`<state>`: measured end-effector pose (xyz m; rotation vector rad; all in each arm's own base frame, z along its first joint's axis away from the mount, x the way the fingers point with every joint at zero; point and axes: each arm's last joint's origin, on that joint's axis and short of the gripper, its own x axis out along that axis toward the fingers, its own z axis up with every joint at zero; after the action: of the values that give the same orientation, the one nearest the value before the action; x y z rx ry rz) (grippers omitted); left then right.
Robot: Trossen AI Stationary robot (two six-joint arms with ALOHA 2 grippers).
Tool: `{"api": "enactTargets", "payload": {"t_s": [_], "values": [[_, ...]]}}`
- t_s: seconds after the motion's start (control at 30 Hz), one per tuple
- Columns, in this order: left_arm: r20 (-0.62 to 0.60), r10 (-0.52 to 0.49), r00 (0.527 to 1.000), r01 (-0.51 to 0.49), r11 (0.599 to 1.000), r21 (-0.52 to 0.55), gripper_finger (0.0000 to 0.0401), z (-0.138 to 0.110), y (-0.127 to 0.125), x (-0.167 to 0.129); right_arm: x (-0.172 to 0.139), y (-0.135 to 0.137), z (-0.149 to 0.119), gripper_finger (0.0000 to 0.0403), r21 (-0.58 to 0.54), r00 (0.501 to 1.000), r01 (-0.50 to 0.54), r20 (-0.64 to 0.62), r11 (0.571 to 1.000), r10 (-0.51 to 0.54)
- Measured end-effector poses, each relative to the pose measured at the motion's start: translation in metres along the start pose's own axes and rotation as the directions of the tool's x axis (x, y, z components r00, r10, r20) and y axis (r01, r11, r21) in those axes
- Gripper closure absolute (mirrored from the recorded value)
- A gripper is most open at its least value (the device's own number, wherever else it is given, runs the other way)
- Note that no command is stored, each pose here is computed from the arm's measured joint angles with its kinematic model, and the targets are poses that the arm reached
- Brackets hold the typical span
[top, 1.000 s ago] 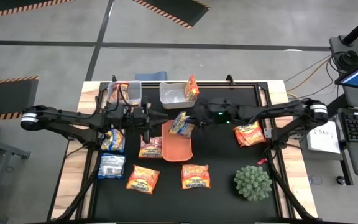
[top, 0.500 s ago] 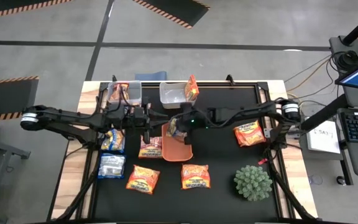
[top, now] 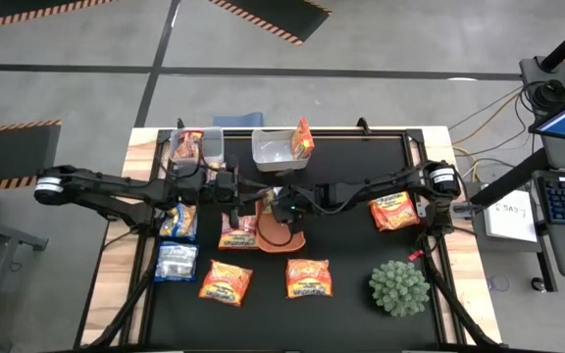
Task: Sort Maruchan noodles
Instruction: Put the blue bag into the orange bin
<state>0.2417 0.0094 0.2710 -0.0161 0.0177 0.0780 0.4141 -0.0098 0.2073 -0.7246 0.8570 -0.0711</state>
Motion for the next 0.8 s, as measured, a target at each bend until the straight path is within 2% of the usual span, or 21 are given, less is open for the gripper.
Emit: {"api": "enactTargets", "payload": {"t_s": [0.23, 0.37, 0.57, 0.67, 0.8], "values": [[-0.081, 0.001, 0.997, -0.002, 1.000, -0.017, 0.0326, -0.014, 0.000, 0.007, 0.001, 0.001, -0.001, 0.0376, 0.016, 1.000, -0.003, -0.004, 1.000, 0.003], [-0.175, 0.002, 0.985, -0.006, 1.000, -0.020, 0.0326, -0.025, 0.000, 0.009, 0.000, 0.000, 0.000, 0.0355, 0.050, 1.000, -0.001, -0.002, 0.999, 0.001], [-0.310, 0.003, 0.951, -0.016, 0.999, -0.041, 0.0326, -0.042, 0.000, 0.010, -0.001, 0.000, 0.000, 0.0313, 0.080, 1.000, 0.001, -0.002, 0.997, -0.001], [-0.357, 0.005, 0.934, -0.025, 0.998, -0.053, 0.0326, -0.047, 0.000, 0.010, -0.004, -0.003, 0.000, 0.0298, 0.096, 0.999, 0.042, -0.023, 0.994, -0.040], [-0.422, 0.007, 0.907, -0.032, 0.998, -0.054, 0.0326, -0.057, 0.000, 0.011, -0.012, -0.008, 0.003, 0.0290, 0.172, 0.999, 0.027, -0.036, 0.985, -0.022]]}}
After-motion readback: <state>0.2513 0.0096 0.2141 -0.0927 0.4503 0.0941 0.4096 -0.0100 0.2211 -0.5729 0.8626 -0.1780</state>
